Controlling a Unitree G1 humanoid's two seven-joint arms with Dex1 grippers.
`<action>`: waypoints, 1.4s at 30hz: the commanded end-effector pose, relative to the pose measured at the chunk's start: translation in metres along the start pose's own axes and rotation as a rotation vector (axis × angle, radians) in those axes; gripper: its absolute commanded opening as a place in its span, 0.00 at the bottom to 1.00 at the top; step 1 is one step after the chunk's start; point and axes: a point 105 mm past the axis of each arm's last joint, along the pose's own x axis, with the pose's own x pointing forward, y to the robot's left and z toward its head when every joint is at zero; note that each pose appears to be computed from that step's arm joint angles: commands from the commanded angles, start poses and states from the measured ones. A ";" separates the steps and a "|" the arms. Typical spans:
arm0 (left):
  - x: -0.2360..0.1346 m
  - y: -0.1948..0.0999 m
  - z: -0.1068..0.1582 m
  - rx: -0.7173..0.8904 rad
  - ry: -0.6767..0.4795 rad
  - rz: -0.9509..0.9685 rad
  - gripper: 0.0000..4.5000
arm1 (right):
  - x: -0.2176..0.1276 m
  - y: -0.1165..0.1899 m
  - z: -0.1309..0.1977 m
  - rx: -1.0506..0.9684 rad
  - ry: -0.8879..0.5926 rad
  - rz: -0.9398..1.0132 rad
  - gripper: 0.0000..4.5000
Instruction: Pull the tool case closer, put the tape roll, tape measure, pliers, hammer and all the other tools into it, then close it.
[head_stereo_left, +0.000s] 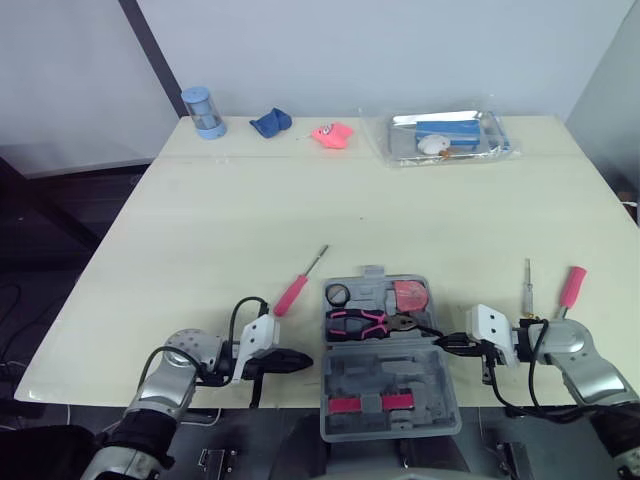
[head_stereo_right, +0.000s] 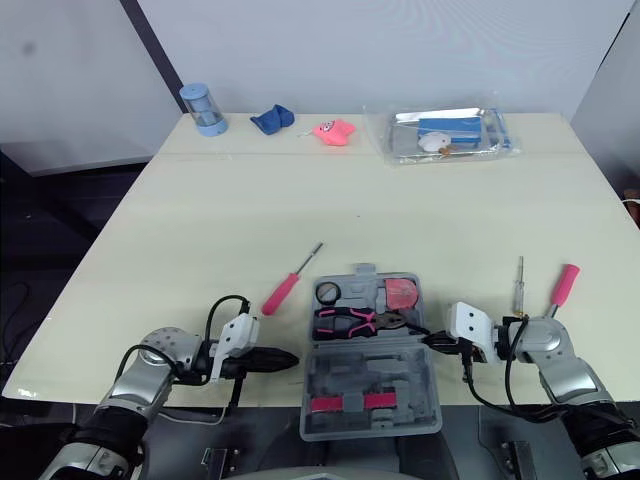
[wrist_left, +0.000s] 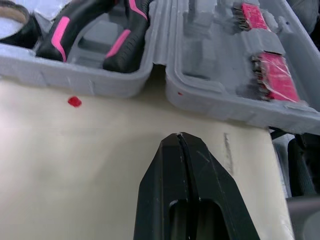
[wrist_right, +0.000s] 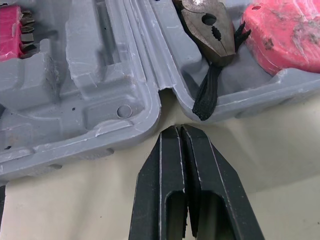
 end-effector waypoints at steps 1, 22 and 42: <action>0.001 0.006 -0.001 0.002 0.005 0.012 0.00 | 0.002 0.001 0.005 -0.029 -0.006 0.003 0.02; 0.021 0.011 -0.003 0.010 -0.012 -0.019 0.00 | 0.005 0.000 0.009 -0.031 -0.014 -0.010 0.02; 0.036 0.020 0.018 0.021 -0.062 -0.027 0.00 | 0.005 -0.005 0.017 0.003 -0.057 -0.043 0.02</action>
